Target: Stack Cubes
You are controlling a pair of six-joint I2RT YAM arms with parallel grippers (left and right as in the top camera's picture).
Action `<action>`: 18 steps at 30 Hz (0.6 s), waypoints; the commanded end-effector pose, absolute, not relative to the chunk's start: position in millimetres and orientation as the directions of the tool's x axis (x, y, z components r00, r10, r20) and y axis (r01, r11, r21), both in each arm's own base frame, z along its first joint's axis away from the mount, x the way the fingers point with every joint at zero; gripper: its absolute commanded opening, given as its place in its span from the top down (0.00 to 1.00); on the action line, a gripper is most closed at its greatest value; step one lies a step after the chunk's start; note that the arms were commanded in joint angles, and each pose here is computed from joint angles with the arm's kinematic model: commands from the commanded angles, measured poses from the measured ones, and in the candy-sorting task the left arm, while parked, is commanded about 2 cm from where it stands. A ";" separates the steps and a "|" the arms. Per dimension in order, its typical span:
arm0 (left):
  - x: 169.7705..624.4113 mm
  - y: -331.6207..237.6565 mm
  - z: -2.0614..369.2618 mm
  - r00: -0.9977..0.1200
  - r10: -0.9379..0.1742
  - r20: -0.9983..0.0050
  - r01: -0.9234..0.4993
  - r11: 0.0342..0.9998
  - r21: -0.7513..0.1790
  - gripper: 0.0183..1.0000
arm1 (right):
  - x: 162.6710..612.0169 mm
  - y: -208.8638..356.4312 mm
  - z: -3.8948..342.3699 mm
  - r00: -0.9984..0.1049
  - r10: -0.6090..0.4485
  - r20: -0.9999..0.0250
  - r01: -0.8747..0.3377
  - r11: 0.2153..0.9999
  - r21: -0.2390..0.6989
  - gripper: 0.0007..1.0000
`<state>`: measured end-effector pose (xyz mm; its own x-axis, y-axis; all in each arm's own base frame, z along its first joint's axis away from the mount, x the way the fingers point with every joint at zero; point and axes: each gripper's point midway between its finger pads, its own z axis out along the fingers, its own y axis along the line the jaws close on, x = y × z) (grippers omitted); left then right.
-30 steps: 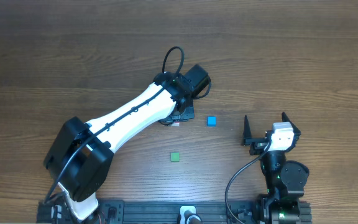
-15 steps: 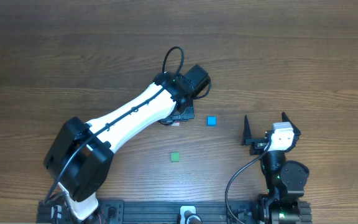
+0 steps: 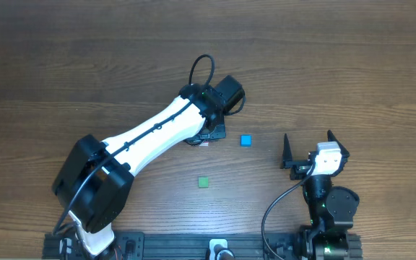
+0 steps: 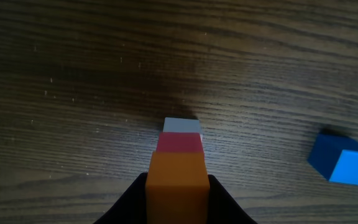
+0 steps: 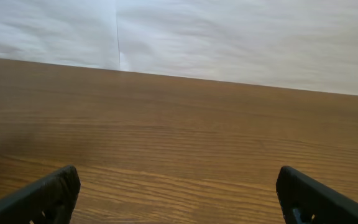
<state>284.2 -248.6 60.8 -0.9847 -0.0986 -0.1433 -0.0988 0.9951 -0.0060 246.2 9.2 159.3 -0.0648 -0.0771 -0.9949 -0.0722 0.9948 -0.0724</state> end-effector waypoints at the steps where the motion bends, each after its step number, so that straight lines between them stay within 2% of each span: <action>1: 283.8 -246.5 52.5 -0.985 -0.113 -0.132 -0.116 0.993 0.011 0.93 | 246.0 7.3 157.9 -0.064 -0.078 -0.995 -0.064 0.995 -0.074 0.01; 18: 283.1 -247.4 52.4 -0.985 -0.113 -0.127 -0.115 0.993 0.006 0.83 | 246.0 7.3 157.9 -0.064 -0.078 -0.995 -0.064 0.995 -0.074 0.01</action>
<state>284.2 -248.7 60.8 -0.9848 -0.0987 -0.1430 -0.0988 0.9951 -0.0062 246.2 9.2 159.3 -0.0648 -0.0767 -0.9949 -0.0722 0.9948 -0.0720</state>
